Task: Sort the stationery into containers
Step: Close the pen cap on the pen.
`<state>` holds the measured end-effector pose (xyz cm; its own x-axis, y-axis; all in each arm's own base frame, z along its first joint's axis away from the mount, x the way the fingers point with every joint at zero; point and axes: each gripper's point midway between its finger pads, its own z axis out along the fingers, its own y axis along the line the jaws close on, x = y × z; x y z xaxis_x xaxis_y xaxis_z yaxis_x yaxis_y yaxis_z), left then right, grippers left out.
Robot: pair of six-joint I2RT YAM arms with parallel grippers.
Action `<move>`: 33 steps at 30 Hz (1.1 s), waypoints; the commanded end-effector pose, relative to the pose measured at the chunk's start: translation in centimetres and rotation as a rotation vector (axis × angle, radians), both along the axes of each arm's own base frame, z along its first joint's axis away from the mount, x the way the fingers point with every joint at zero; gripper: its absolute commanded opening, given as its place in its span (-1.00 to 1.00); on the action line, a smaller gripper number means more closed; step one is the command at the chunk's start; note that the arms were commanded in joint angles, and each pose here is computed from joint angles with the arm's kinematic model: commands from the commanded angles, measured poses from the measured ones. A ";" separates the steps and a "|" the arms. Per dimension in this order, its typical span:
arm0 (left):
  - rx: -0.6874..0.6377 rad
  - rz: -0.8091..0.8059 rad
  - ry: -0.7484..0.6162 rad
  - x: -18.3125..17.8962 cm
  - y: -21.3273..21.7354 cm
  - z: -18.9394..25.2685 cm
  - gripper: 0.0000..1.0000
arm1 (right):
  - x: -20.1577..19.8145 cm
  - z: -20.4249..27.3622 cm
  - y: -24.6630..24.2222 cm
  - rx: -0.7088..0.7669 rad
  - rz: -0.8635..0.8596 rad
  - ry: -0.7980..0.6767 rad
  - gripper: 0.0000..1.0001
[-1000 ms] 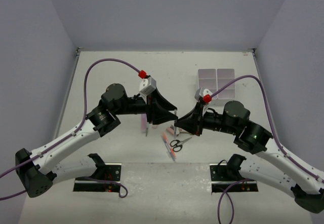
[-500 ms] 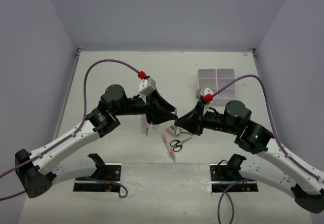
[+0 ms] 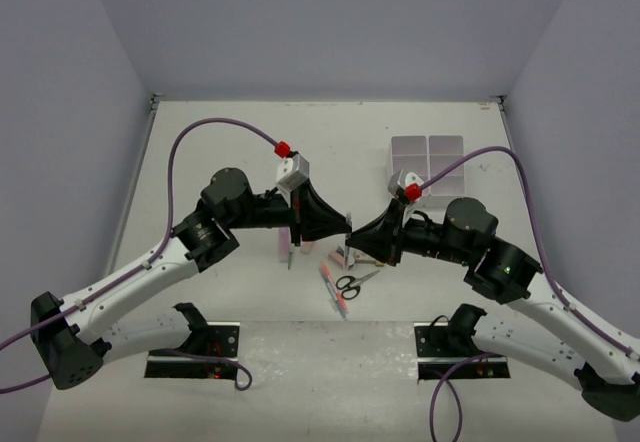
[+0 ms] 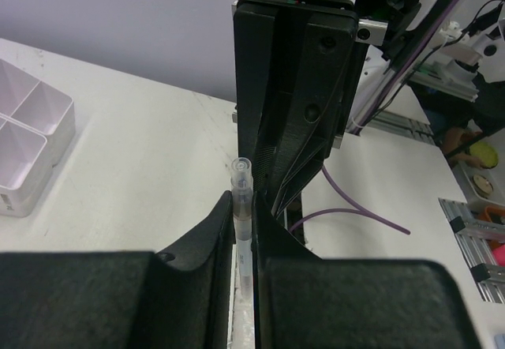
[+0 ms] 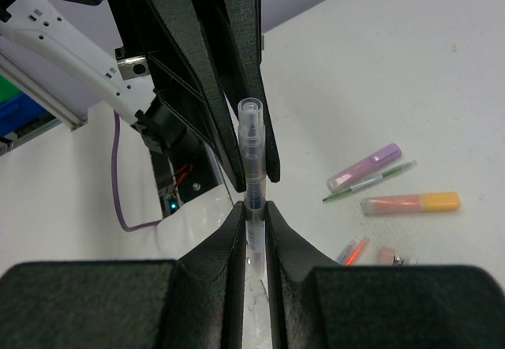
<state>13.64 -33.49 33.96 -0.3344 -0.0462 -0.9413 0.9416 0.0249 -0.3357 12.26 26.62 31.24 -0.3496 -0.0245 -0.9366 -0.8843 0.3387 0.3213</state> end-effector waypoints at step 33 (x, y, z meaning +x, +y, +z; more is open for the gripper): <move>-0.129 0.091 -0.057 0.7 0.6 4.6 -1.00 | 1.0 -1.1 1.5 0.054 -0.007 0.015 0.04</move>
<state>14.85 -33.46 34.86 -0.3267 -0.1022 -0.9396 0.9371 0.0941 -0.3360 13.25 27.39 30.29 -0.3595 0.0111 -0.9331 -0.8711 0.3546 0.3398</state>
